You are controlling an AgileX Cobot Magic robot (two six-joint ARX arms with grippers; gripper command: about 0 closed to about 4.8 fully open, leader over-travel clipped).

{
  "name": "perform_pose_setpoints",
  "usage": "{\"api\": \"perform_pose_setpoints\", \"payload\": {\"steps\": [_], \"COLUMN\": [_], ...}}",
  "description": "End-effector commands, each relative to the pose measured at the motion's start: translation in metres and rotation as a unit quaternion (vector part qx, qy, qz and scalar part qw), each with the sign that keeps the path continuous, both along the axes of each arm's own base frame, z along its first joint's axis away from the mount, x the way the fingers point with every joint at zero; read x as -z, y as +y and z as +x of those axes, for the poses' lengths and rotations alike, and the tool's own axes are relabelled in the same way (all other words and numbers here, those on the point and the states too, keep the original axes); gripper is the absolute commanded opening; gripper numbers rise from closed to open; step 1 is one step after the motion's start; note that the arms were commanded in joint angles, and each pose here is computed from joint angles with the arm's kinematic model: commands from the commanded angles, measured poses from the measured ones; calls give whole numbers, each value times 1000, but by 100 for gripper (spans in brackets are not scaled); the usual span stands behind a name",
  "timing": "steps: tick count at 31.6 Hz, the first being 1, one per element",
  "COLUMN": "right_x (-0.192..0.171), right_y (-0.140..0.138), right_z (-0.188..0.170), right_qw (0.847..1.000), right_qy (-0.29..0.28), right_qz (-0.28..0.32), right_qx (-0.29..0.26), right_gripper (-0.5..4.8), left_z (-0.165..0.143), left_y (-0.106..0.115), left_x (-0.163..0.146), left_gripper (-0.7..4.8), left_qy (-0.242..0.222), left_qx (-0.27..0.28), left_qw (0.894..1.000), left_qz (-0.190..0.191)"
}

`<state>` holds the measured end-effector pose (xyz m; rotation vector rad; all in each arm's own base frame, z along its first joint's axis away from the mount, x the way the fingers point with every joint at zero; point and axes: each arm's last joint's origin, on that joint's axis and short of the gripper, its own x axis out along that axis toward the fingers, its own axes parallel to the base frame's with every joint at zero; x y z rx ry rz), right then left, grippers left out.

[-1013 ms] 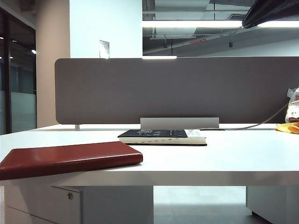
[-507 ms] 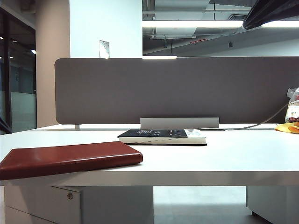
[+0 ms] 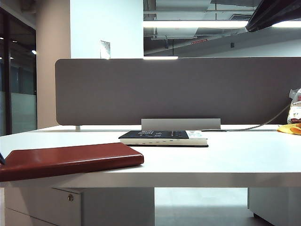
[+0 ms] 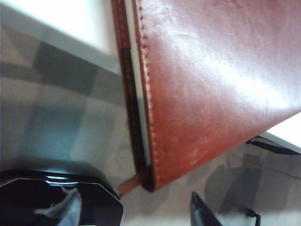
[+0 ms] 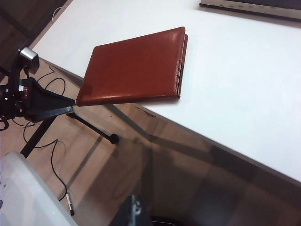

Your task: Pick up the red book and place it on top of the black book.

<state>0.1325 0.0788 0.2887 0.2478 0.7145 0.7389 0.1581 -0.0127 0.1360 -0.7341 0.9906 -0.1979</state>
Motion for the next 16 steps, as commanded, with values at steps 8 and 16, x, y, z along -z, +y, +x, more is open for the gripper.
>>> {"api": "perform_pose_setpoints", "payload": {"steps": [8, 16], "right_x": [-3, -2], "right_y": [0, 0], "right_z": [0, 0], "right_qw": [1000, 1000], "right_qy": [-9, -7], "right_qz": [3, 2], "right_qx": [-2, -2], "right_gripper": [-3, -3], "left_z": [20, 28], "left_y": [-3, -3], "left_x": [12, 12], "left_gripper": [345, 340], "left_qy": [0, -20], "left_qx": [13, 4], "left_qw": [997, 996], "left_qz": [-74, -90]}}
